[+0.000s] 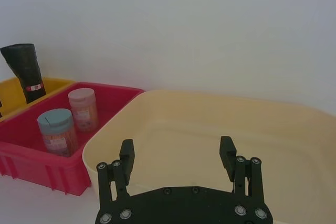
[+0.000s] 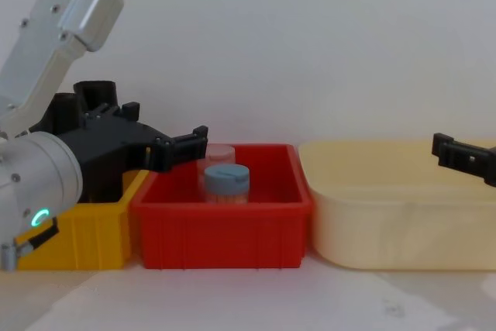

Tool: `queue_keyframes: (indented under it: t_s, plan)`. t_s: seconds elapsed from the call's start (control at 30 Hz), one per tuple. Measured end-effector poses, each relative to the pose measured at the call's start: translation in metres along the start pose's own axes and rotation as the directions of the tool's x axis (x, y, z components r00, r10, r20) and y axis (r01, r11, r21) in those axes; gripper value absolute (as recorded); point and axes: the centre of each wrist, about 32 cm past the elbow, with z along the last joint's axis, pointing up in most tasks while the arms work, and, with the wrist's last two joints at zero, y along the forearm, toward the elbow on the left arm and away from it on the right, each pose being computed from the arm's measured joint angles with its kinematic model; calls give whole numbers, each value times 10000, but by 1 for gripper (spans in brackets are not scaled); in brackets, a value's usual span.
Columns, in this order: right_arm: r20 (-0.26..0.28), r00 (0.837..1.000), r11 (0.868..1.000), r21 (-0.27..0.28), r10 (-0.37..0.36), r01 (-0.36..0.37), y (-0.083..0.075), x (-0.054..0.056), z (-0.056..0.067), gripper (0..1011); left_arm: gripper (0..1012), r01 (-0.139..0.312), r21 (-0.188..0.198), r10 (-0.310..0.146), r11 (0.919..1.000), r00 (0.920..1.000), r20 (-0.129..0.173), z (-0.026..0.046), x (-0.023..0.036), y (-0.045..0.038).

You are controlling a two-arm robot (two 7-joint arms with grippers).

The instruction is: Pick up the garbage bag with the one hand and transfer it to the other hand.

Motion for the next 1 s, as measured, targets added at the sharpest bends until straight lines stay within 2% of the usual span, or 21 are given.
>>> queue_keyframes:
  t_s: [1.0]
  plan:
    - [0,10000,10000,-1,0,0,0,0,0,1001,1001,0,0,0,10000,10000,0,0,0,0]
